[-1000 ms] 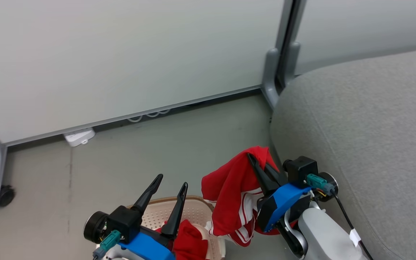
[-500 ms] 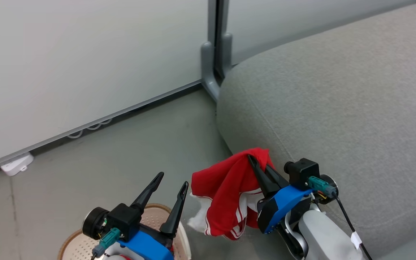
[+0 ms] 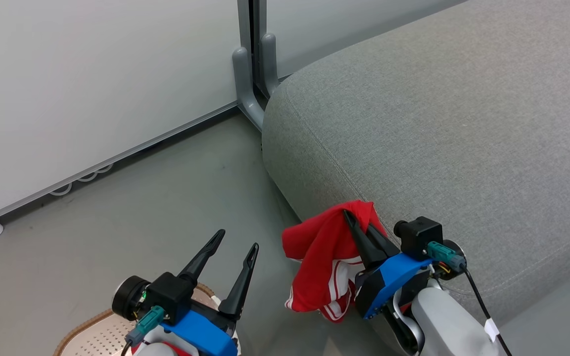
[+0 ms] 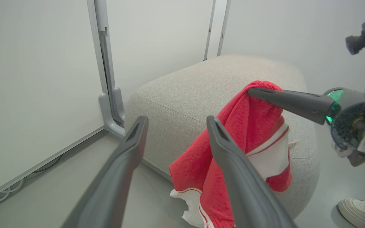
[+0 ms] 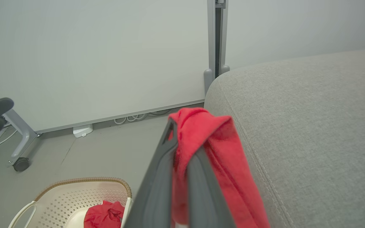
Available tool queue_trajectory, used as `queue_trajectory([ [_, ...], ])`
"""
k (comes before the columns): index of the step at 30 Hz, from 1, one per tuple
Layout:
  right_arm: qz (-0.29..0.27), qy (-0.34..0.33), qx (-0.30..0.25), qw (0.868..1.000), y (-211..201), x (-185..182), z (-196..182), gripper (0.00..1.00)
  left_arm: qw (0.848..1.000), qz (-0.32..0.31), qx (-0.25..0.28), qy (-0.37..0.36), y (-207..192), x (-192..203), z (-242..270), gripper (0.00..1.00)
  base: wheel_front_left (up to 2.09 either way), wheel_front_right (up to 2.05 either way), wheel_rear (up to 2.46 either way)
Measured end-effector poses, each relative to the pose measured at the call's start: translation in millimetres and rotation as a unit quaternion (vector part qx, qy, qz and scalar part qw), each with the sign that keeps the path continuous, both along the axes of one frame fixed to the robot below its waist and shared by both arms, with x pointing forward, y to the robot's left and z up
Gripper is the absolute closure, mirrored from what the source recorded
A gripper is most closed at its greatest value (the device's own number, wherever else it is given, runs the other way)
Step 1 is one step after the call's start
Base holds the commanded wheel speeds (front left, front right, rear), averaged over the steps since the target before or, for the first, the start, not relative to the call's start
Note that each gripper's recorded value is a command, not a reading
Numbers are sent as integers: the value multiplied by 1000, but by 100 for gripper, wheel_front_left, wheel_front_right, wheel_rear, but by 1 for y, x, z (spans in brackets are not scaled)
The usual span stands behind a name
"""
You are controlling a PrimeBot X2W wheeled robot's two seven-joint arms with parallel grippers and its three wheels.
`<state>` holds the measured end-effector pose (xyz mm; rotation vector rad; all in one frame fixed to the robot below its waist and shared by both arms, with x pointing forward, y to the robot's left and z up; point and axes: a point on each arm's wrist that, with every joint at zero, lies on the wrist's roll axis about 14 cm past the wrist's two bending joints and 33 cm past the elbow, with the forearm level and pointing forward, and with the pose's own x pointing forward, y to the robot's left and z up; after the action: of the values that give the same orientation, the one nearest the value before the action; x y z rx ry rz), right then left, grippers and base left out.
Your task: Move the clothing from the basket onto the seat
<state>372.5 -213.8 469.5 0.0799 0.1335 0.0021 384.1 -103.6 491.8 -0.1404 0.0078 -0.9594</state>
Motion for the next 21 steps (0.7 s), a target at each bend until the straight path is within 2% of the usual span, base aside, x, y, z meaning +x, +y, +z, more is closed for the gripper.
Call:
queue_trajectory([
  [9,-17,-3,-10,1000,-15,13,4,100,1000,-1,-1,5,0,6,-5,0,0,0,0],
  [14,-58,-33,-67,996,-67,46,43,100,1000,0,-6,4,1,17,-8,0,0,0,0],
  [18,-89,-64,-119,987,-108,75,87,100,1000,3,-1,8,7,27,-18,0,0,0,0],
  [19,-89,-64,-119,987,-108,75,87,100,1000,3,-1,8,7,27,-18,0,0,0,0],
  [20,-111,-83,-132,982,-128,88,110,100,1000,4,0,11,10,33,-23,0,0,0,0],
  [21,-111,-83,-132,982,-128,88,110,100,1000,4,0,11,10,33,-23,0,0,0,0],
])
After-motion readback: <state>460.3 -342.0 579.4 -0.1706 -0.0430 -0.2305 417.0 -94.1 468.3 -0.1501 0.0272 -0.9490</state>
